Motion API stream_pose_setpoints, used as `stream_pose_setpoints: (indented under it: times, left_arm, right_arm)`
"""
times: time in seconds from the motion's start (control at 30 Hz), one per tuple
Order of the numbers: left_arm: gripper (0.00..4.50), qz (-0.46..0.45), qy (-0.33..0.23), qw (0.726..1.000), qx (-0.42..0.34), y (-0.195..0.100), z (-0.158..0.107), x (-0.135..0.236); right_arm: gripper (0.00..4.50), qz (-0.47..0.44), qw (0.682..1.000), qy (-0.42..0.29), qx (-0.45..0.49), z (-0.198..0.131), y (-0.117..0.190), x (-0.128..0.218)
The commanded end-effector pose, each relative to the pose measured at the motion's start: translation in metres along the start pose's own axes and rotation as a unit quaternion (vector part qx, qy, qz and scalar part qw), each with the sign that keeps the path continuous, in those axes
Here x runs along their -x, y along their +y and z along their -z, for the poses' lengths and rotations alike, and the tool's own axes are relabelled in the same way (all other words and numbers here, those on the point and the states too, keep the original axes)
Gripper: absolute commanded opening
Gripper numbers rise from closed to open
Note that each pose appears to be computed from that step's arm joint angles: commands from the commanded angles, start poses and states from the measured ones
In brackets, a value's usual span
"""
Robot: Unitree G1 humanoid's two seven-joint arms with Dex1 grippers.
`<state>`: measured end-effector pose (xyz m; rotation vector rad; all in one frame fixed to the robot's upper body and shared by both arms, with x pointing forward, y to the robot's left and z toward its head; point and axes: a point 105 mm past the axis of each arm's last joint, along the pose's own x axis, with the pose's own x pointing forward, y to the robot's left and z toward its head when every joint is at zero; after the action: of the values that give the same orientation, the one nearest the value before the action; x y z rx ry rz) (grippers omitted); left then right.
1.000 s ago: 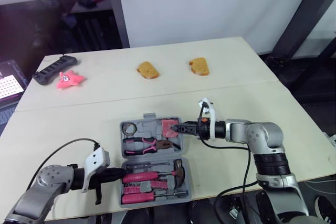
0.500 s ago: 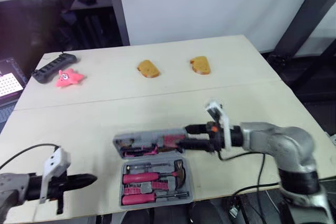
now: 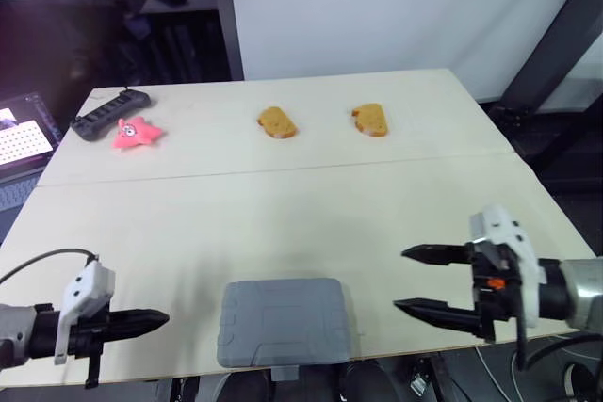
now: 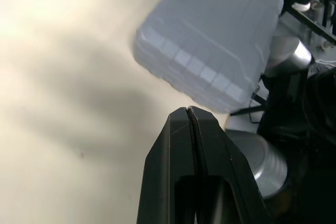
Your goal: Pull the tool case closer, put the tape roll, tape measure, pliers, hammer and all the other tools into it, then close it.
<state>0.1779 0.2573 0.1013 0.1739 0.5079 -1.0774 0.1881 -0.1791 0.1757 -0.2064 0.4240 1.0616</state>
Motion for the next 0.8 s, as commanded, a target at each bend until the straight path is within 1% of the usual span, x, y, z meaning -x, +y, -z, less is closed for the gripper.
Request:
stream_pose_setpoints:
  times: [0.03,0.13,0.3,0.8]
  left_arm:
    - [0.00,-0.012,-0.017,0.999,-0.025,0.003,-0.016,0.005]
    - [0.00,-0.025,-0.019,0.999,-0.040,0.008,-0.022,0.008]
    - [0.00,-0.032,-0.022,0.998,-0.041,0.011,-0.023,0.009]
    - [0.00,-0.036,-0.030,0.998,-0.051,0.013,-0.029,0.007]
  right_arm:
    - [4.46,0.030,0.997,0.020,0.065,0.006,-0.013,0.017]
    - [4.46,0.044,0.995,0.034,0.085,0.016,-0.024,0.020]
    - [4.46,0.035,0.994,0.038,0.092,0.026,-0.027,0.018]
    - [4.46,0.018,0.995,0.031,0.088,0.027,-0.025,0.010]
